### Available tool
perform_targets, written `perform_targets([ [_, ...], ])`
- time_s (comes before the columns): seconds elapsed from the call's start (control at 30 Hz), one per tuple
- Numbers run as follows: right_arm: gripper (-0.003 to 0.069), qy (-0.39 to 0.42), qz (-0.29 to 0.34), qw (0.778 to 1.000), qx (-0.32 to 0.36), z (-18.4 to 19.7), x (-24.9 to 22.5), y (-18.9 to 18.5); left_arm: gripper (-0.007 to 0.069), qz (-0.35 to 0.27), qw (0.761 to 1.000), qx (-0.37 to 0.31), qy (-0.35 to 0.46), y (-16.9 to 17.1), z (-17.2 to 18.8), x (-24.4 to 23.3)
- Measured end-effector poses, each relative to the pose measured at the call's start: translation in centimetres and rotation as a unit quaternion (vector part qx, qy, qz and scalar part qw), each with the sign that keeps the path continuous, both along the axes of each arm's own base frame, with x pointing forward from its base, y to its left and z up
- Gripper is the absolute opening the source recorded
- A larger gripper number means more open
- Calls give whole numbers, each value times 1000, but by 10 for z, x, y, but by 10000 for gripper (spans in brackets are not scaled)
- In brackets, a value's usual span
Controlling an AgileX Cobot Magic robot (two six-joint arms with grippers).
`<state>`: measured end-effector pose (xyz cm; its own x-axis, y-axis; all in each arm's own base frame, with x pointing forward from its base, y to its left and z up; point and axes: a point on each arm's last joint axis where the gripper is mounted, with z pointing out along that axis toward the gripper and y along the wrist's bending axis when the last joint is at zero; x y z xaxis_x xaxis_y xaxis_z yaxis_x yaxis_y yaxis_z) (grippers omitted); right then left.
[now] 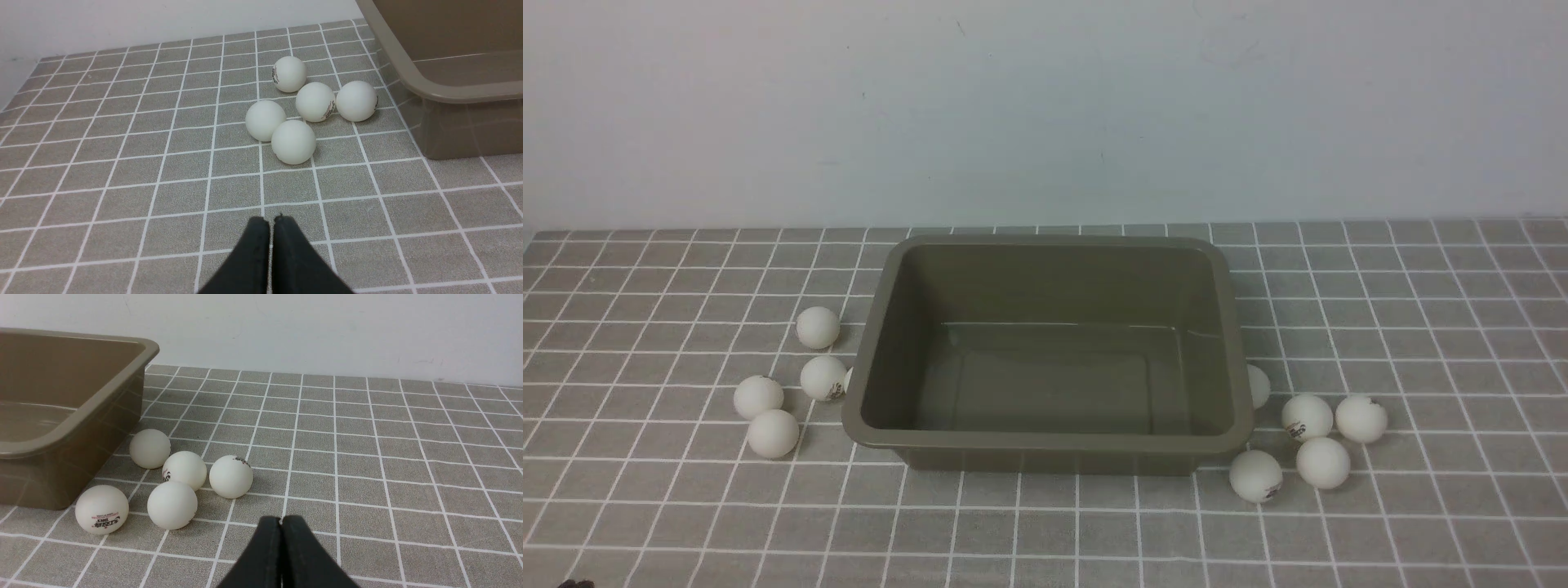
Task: Put the table tennis balls into the box on the grey coffee tablecloth.
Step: 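Reach for and grasp a ping pong ball on the table beside the basket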
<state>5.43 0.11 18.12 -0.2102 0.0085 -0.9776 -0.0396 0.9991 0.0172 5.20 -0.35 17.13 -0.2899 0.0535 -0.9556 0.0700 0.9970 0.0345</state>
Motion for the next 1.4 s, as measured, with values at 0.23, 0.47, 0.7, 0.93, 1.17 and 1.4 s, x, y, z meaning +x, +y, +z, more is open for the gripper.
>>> perform_targets([
  [0.23, -13, 0, 0, 1000, 0, 0, 0, 0, -5, 0, 1000, 0, 0, 0, 0, 0],
  [0.47, -13, 0, 0, 1000, 0, 0, 0, 0, -5, 0, 1000, 0, 0, 0, 0, 0],
  [0.7, -13, 0, 0, 1000, 0, 0, 0, 0, -5, 0, 1000, 0, 0, 0, 0, 0],
  [0.93, -13, 0, 0, 1000, 0, 0, 0, 0, -5, 0, 1000, 0, 0, 0, 0, 0],
  [1.17, -13, 0, 0, 1000, 0, 0, 0, 0, -5, 0, 1000, 2, -2, 0, 0, 0],
  [1.4, -13, -3, 0, 1000, 14, 0, 0, 1, -5, 13, 986, -146, -83, -3, 17, 3],
])
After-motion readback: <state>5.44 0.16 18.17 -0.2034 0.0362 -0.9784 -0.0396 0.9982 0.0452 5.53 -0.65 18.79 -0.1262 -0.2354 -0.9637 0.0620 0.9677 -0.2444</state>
